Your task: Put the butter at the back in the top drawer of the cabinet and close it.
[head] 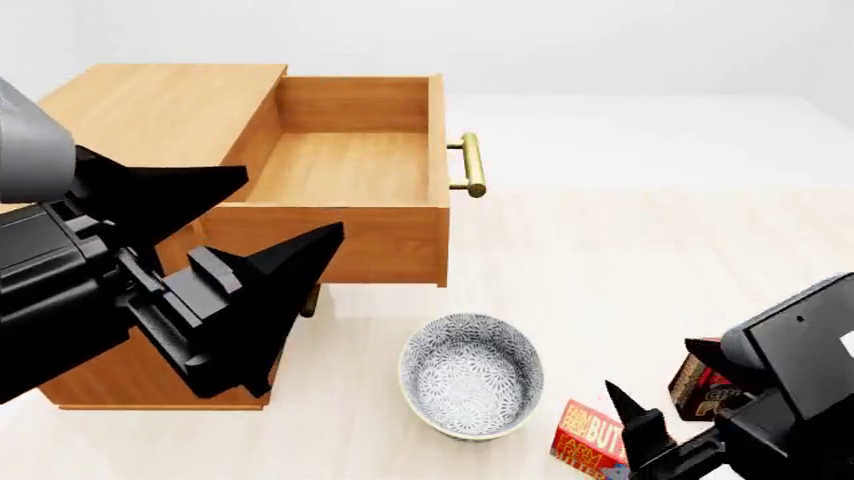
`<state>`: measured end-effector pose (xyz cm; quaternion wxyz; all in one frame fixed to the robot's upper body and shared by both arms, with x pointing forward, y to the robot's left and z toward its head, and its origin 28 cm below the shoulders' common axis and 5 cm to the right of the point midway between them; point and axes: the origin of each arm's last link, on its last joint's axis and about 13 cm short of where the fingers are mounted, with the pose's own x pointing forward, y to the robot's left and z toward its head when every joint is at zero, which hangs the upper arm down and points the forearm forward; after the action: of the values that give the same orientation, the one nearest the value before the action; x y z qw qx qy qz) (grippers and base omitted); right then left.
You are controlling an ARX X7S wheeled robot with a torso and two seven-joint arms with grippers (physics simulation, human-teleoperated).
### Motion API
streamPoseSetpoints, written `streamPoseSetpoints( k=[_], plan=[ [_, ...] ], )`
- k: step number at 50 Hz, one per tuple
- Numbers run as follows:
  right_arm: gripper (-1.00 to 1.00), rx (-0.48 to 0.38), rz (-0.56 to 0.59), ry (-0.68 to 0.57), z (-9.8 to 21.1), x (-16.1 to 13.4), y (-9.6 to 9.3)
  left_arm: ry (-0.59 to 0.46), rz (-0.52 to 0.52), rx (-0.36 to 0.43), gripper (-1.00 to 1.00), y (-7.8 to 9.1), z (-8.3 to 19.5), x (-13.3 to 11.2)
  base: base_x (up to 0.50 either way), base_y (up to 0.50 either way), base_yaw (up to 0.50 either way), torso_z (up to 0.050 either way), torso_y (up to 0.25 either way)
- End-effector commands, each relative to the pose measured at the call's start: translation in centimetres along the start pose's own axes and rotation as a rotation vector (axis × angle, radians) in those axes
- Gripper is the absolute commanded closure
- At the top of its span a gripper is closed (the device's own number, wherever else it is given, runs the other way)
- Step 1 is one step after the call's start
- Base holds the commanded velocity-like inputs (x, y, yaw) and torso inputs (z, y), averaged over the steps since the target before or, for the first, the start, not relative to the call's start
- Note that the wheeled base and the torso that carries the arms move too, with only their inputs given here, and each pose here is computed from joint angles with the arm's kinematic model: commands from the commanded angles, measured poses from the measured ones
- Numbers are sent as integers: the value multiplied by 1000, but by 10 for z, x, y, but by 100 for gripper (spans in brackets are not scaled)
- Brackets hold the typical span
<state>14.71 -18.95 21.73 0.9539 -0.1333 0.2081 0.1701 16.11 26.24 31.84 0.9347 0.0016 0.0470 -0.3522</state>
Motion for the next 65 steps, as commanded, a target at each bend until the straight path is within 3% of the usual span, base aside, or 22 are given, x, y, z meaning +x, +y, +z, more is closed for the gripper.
streamPoseSetpoints(
  k=[1, 12, 27, 41, 65],
  plan=[
    [-100, -65, 75, 217, 52, -18, -37, 4, -19, -16, -100, 4, -6, -3, 0, 0, 0, 0, 0],
    [-100, -143, 269, 524, 84, -8, -54, 2, -19, -38, -100, 6, -5, -6, 0, 0, 0, 0, 0],
    [-100, -319, 285, 786, 100, 23, -64, 16, -47, -43, -100, 9, -9, -3, 0, 0, 0, 0, 0],
    [-100, -360, 296, 852, 110, 60, -70, 14, -56, -48, -100, 9, -9, -4, 0, 0, 0, 0, 0],
    [-100, -392, 387, 904, 99, 97, -66, 33, -77, -66, -100, 12, -15, 4, 0, 0, 0, 0, 0]
  ],
)
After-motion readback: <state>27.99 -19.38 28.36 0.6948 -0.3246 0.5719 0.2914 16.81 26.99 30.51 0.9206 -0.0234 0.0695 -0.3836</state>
